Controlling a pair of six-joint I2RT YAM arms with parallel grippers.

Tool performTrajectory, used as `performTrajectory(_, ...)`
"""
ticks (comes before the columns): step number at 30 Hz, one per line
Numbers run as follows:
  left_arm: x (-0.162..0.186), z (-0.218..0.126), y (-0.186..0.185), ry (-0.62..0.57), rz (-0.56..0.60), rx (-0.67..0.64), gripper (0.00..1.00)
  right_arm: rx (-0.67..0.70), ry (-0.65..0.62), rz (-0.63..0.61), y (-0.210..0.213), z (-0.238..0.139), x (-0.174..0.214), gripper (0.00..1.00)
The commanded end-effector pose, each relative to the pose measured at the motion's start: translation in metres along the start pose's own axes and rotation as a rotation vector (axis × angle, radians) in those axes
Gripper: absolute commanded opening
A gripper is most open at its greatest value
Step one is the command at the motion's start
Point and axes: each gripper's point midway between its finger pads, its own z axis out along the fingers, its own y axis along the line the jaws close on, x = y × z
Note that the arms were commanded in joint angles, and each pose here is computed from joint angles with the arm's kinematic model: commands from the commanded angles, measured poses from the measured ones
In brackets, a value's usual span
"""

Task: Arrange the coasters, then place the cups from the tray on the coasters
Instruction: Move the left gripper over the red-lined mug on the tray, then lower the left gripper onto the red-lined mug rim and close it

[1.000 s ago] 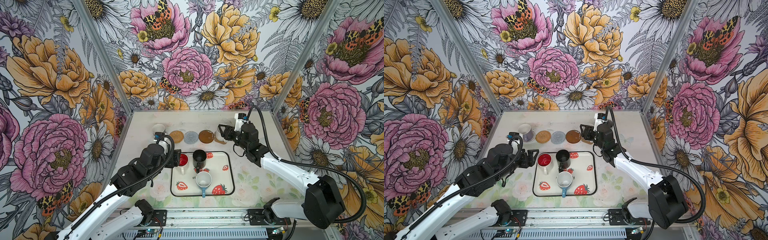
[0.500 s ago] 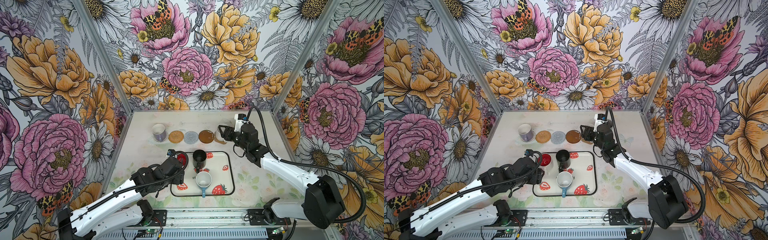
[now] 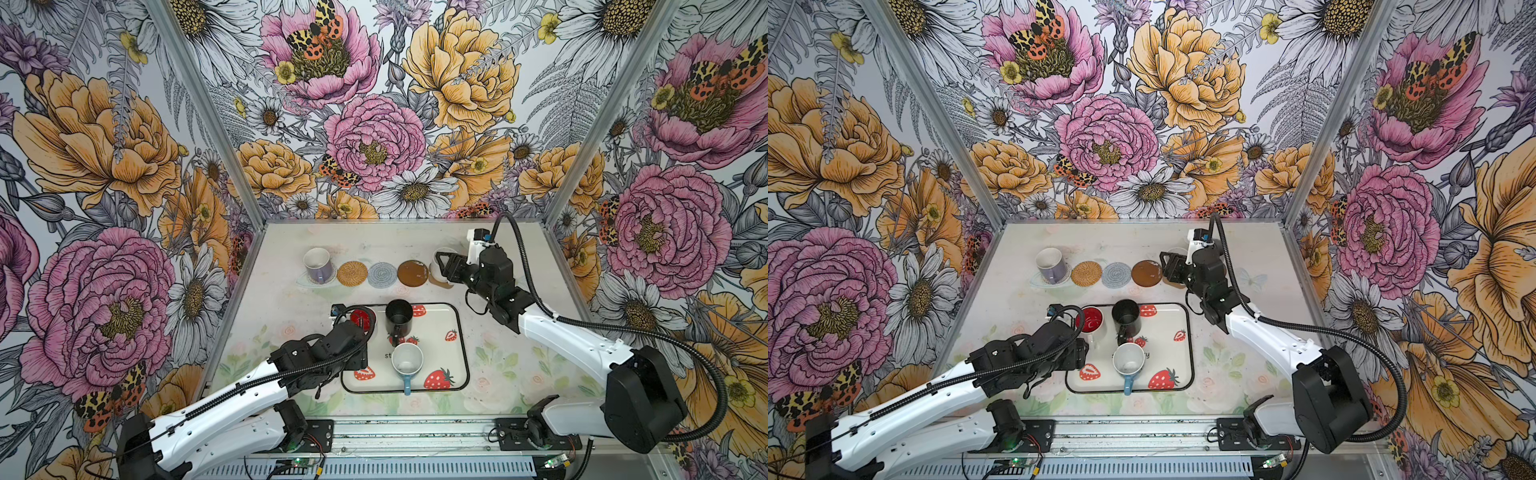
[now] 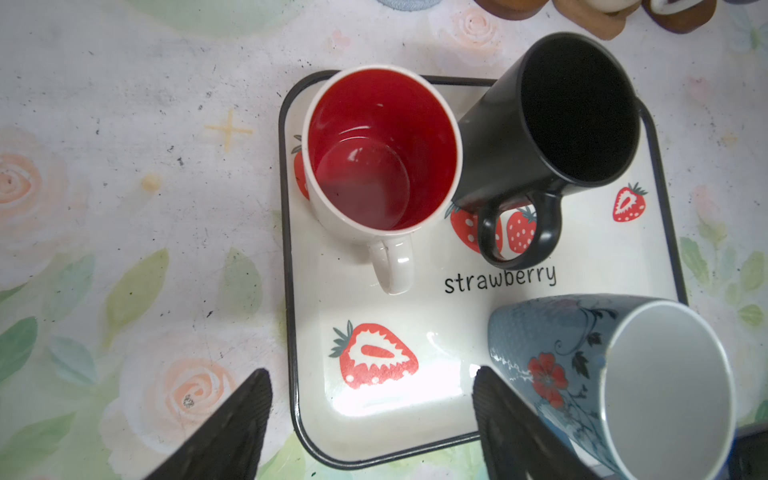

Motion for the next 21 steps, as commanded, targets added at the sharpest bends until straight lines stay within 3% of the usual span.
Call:
performTrajectory(1,-0.008,0.006,-0.006,-0.041,-0.024,0.006,0.78,-0.008,-0.003,-0.014,0.004,0.003,-0.002,0.59)
performTrajectory(10,-0.003,0.031,-0.009,-0.021,-0.002,-0.04,0.77,-0.003,0.005,-0.013,0.002,0.007,0.0,0.59)
performTrajectory(21,0.0,0.055,-0.01,-0.003,-0.004,-0.065,0.64,0.004,0.014,-0.015,0.0,0.009,0.002,0.6)
